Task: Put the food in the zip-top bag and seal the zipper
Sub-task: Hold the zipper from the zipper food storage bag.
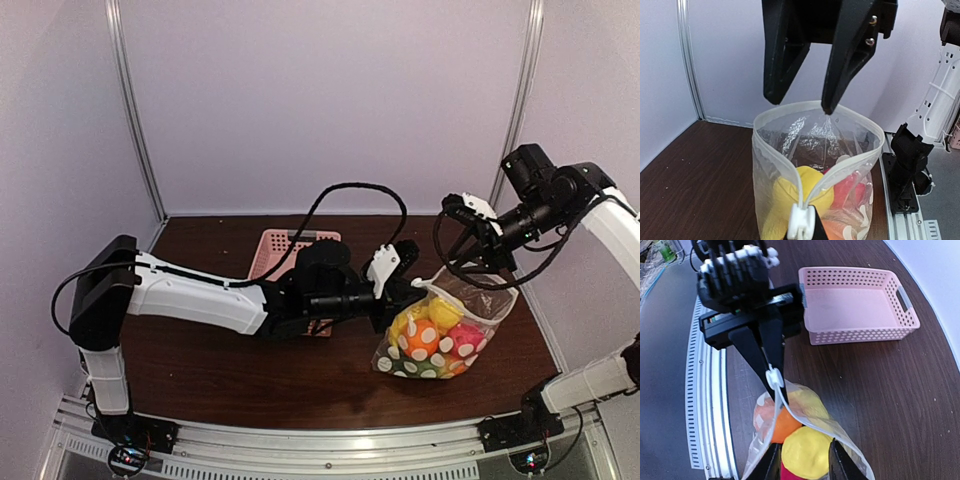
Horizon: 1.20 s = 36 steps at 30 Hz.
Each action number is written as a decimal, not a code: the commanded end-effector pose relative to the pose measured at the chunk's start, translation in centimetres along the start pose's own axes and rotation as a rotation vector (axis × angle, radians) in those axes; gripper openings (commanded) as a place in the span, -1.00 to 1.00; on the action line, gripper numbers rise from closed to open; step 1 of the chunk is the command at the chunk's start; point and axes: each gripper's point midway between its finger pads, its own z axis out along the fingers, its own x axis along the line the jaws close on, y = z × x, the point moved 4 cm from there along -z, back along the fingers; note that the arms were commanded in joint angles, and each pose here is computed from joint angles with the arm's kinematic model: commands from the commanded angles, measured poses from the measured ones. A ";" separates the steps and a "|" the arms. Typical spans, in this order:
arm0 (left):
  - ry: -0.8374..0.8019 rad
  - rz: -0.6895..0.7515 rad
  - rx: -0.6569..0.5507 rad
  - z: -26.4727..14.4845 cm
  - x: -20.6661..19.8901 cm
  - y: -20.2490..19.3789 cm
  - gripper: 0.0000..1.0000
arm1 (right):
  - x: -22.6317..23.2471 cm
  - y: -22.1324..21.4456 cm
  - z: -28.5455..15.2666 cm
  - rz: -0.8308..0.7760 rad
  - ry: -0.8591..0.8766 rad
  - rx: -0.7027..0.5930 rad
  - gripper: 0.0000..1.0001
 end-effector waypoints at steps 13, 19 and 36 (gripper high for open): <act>-0.059 -0.024 -0.125 -0.7 -0.6 3.6 -1.00 | 2.0 3.1 4.6 -0.037 0.120 -0.159 -0.30; -0.064 -0.032 -0.127 -0.8 -0.6 3.8 -1.00 | 2.2 3.0 5.3 -0.033 0.131 -0.148 -0.41; -0.052 -0.050 -0.144 -1.2 -0.2 4.0 -1.00 | 2.7 1.7 6.7 -0.051 0.150 -0.083 -0.78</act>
